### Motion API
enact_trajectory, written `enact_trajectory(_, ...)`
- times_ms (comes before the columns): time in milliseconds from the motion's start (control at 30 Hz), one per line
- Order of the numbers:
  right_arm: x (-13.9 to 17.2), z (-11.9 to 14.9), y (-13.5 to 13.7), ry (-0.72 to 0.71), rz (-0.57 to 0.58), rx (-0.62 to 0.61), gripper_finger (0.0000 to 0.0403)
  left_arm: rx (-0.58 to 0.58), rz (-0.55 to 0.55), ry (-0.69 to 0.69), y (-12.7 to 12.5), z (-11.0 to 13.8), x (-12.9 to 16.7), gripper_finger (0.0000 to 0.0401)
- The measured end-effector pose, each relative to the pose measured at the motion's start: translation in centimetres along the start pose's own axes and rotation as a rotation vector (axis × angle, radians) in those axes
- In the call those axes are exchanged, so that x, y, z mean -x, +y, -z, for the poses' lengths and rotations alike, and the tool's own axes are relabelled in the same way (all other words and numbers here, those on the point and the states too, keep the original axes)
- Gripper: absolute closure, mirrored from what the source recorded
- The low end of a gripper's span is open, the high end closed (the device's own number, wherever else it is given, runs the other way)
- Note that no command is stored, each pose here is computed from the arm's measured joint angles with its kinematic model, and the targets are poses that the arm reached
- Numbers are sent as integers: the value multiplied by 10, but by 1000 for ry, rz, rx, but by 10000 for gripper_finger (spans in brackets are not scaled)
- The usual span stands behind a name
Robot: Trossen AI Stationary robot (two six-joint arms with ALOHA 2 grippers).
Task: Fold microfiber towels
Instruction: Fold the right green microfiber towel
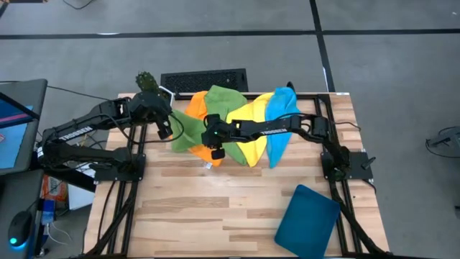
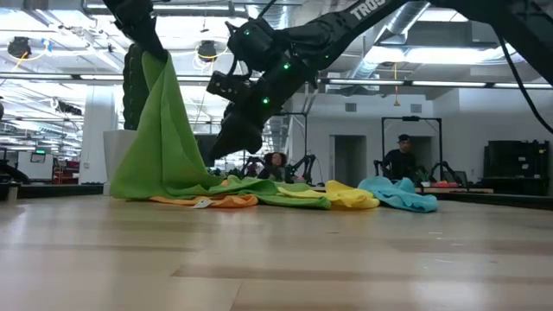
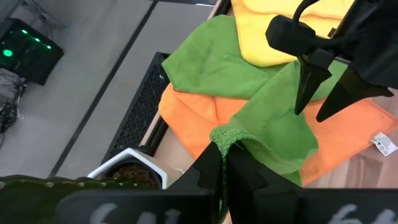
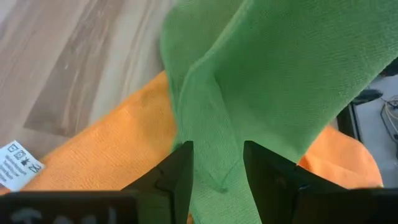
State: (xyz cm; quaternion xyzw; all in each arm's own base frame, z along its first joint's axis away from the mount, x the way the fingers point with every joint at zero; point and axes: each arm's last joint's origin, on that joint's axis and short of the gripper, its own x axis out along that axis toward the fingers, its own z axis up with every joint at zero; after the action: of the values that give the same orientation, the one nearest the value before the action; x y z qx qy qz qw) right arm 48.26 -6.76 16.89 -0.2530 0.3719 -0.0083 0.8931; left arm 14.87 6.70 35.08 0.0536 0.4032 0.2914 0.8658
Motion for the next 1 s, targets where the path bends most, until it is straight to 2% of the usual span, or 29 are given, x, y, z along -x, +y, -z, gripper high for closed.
enact_trajectory(167,-15,7,7,0,-1,24,238,1,-1,-1,0,0,0,401)
enact_trajectory(267,-21,14,12,48,-4,37,239,1,-2,-2,0,0,0,401)
enact_trajectory(1000,-21,19,-2,44,18,7,261,2,-3,-5,0,-1,0,401)
